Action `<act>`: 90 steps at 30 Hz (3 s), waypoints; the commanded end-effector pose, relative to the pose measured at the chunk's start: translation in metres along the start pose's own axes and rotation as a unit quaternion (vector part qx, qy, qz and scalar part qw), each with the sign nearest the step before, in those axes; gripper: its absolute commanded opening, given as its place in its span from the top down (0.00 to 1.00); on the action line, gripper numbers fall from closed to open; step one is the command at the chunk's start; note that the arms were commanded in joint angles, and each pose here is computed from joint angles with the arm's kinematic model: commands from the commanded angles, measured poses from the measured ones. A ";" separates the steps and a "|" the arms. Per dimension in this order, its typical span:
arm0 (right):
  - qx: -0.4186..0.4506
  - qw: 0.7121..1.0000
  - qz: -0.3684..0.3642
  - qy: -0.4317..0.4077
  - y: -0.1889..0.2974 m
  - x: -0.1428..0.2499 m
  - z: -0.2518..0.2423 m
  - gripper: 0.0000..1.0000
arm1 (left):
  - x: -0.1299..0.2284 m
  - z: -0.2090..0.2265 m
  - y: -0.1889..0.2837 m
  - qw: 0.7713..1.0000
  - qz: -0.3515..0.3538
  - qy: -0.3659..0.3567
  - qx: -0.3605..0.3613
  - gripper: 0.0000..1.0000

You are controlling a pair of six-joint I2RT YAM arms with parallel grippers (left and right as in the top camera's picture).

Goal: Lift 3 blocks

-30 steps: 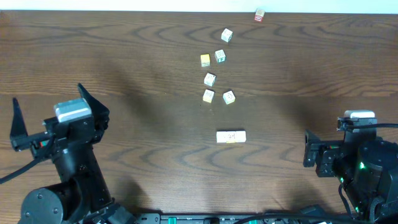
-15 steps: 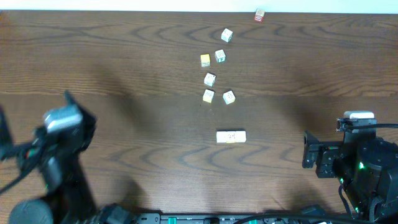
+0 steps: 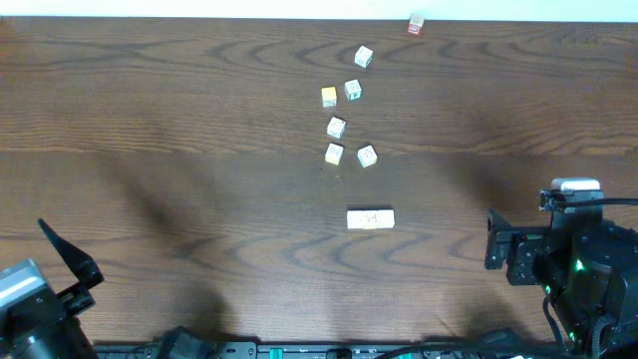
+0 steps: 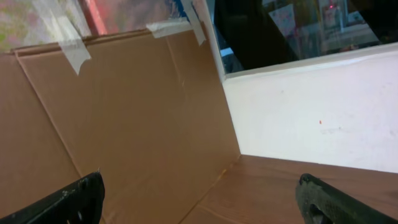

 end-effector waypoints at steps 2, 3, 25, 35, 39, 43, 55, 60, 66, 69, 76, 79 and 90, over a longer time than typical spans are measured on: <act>0.016 1.000 -0.011 -0.009 0.002 -0.002 -0.004 0.01 | 0.010 0.019 0.013 0.997 0.003 0.066 -0.033 0.02; 0.020 1.000 -0.015 -0.010 0.002 -0.003 -0.004 0.01 | 0.013 0.021 0.015 0.997 0.002 0.073 -0.033 0.02; 0.049 0.998 -0.039 0.026 0.006 -0.007 -0.010 0.01 | 0.054 -0.003 0.032 0.988 0.022 0.154 0.010 0.02; 0.060 0.978 -0.148 0.130 0.012 -0.045 -0.003 0.01 | 0.054 -0.003 0.032 0.988 0.021 0.154 0.012 0.02; 0.038 0.977 -0.115 0.173 0.016 -0.024 -0.001 0.01 | 0.054 -0.003 0.032 0.988 0.021 0.154 0.012 0.02; 0.020 0.974 -0.076 0.210 0.027 0.003 -0.010 0.01 | 0.055 -0.004 0.032 0.988 0.024 0.152 0.013 0.02; 0.032 0.977 -0.062 0.200 0.012 0.085 -0.046 0.01 | 0.075 -0.024 0.028 0.990 0.069 0.122 0.031 0.02; 0.069 0.978 -0.071 0.182 -0.004 0.120 -0.062 0.01 | 0.089 -0.034 0.027 0.990 0.100 0.087 0.046 0.02; 0.103 0.977 -0.119 0.142 -0.015 0.119 -0.063 0.01 | 0.098 -0.056 0.022 0.988 0.106 0.074 0.087 0.02; 0.103 0.976 -0.136 0.132 -0.015 0.114 -0.062 0.01 | 0.099 -0.061 0.019 0.987 0.104 0.086 0.086 0.02; 0.110 0.977 -0.114 0.141 -0.034 0.123 -0.060 0.01 | 0.124 -0.090 0.010 0.979 0.142 0.120 0.089 0.02; 0.113 0.977 -0.112 0.142 -0.046 0.125 -0.058 0.01 | 0.138 -0.102 0.007 0.977 0.161 0.100 0.094 0.02; 0.120 0.977 -0.063 0.162 -0.053 0.142 -0.062 0.01 | 0.169 -0.107 0.020 0.965 0.234 0.016 0.117 0.02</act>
Point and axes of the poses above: each gripper's point midway between its finger pads, its own y axis back along the fingers, its own z axis along the line the jaws close on, x = y × z, the point moved 8 cm from there along y, back along the fingers, and after that the axes turned 10 degrees about -y, right-handed, at the moved point
